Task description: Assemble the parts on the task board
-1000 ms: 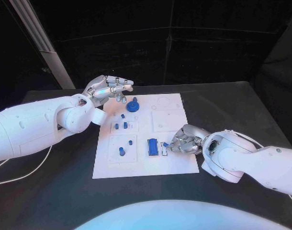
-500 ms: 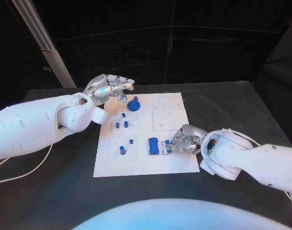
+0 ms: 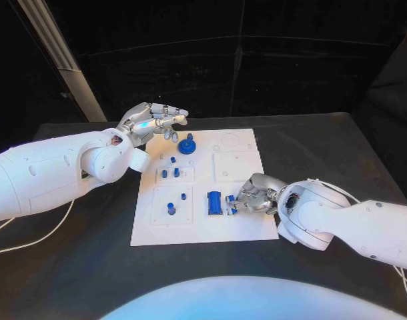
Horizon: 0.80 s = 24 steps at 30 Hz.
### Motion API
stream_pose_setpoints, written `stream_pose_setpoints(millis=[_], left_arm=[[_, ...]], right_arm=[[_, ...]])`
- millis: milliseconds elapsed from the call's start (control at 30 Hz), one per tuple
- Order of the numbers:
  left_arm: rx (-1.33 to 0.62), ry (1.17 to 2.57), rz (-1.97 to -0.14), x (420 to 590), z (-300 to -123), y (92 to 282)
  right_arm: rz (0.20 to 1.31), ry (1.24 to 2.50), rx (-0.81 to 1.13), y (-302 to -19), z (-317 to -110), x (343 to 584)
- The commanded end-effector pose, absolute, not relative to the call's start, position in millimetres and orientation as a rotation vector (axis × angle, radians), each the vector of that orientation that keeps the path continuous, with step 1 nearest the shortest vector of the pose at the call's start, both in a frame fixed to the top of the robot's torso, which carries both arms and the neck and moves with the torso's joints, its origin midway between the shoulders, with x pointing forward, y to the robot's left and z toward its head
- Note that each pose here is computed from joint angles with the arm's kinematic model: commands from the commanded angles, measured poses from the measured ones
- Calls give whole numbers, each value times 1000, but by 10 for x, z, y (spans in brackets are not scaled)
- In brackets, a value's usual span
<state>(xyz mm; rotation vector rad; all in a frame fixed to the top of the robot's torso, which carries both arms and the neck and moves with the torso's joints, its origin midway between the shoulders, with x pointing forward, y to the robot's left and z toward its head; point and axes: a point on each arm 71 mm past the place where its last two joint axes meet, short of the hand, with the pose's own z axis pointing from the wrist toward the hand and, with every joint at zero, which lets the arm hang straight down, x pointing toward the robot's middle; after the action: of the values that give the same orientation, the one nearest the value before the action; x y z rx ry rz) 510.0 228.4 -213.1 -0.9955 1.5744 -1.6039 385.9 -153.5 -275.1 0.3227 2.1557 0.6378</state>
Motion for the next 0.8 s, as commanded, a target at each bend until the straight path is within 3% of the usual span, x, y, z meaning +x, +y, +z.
stream_pose_setpoints(millis=[33,800], left_arm=[[-983,1573,-1617,5097,-2117,2279],[-983,1581,-1620,5098,-2119,2276]], right_arm=[[643,2161,310,-1522,-2746,3855],[644,2111,294,-1519,-2725,3887]])
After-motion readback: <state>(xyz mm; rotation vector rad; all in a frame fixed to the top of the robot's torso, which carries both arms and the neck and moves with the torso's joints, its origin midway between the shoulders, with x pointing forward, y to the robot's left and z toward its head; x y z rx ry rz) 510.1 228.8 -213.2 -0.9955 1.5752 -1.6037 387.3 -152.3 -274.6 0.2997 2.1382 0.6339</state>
